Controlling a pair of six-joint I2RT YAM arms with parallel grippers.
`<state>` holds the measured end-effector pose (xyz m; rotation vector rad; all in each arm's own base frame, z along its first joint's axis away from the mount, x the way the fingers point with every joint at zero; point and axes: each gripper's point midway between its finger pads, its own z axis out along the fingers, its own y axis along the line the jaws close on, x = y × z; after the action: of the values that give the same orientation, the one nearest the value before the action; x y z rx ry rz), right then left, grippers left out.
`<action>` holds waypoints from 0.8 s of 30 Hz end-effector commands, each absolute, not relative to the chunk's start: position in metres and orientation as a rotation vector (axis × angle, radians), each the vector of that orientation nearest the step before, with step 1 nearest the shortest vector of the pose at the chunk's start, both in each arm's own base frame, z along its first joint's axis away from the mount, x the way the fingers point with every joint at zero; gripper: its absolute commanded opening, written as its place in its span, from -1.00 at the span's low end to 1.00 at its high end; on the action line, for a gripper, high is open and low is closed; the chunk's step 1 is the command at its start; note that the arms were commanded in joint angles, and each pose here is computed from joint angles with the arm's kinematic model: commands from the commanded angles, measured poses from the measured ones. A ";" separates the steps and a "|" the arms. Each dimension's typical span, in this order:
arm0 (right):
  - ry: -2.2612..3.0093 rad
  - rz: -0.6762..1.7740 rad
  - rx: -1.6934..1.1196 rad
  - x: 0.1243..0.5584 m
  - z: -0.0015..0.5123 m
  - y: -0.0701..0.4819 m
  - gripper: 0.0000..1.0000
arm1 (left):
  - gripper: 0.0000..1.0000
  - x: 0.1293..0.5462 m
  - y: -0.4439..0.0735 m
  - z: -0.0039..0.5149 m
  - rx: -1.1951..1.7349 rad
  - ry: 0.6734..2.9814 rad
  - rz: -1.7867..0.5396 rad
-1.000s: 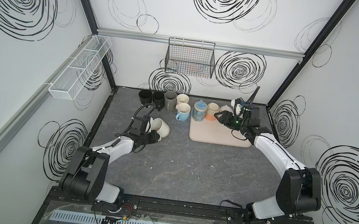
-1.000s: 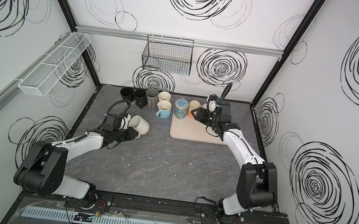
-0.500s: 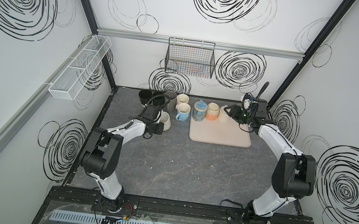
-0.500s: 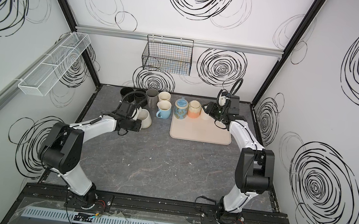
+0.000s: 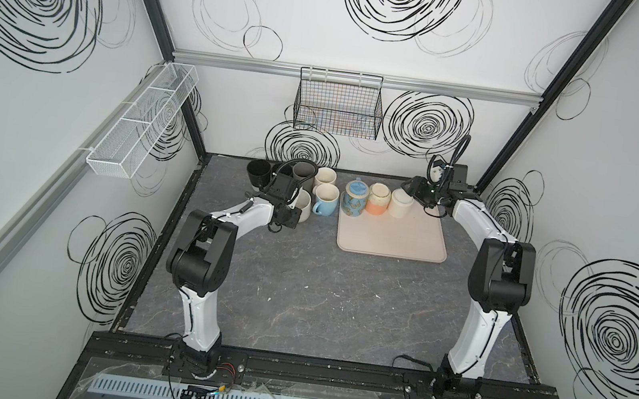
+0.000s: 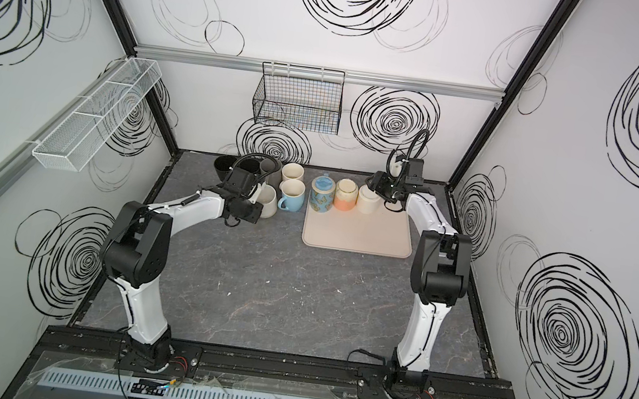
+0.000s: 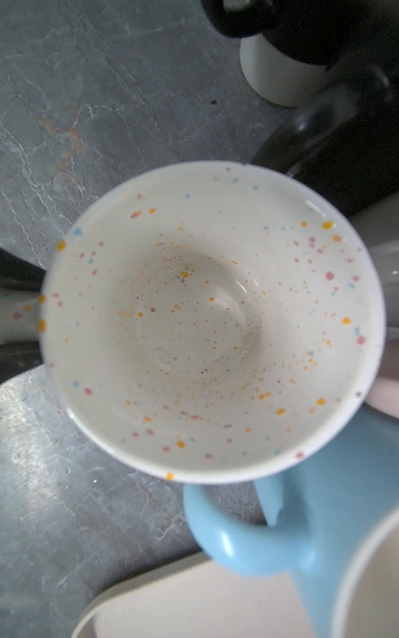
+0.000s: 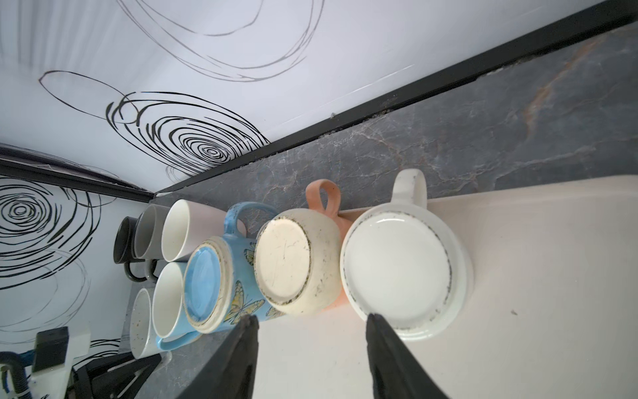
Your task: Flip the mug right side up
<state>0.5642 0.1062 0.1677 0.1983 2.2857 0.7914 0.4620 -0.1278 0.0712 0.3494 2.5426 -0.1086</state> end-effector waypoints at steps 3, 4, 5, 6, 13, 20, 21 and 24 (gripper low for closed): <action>2.301 0.761 0.175 0.582 0.160 0.097 0.09 | -1.00 0.492 -0.134 0.091 0.414 2.450 -0.087; 2.305 0.765 0.168 0.585 0.157 0.098 0.09 | -0.89 0.494 -0.134 0.090 0.419 2.452 -0.086; 2.309 0.770 0.164 0.587 0.154 0.098 0.09 | -0.82 0.495 -0.134 0.090 0.418 2.453 -0.086; 2.313 0.772 0.158 0.589 0.150 0.098 0.09 | -0.73 0.497 -0.134 0.091 0.419 2.448 -0.086; 2.337 0.804 0.103 0.601 0.130 0.103 0.09 | -0.21 0.502 -0.129 0.101 0.406 2.433 -0.111; 2.350 0.805 0.025 0.612 0.117 0.105 0.09 | -0.07 0.493 -0.126 0.119 0.365 2.402 -0.181; 2.351 0.799 0.018 0.614 0.116 0.105 0.09 | -0.07 0.490 -0.127 0.120 0.363 2.400 -0.190; 2.363 0.784 0.000 0.618 0.112 0.104 0.09 | -0.05 0.481 -0.128 0.124 0.355 2.392 -0.216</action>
<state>0.6169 0.1079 0.1222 0.0358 2.3325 0.8051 0.4784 -0.1264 0.0920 0.3809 2.4844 -0.1689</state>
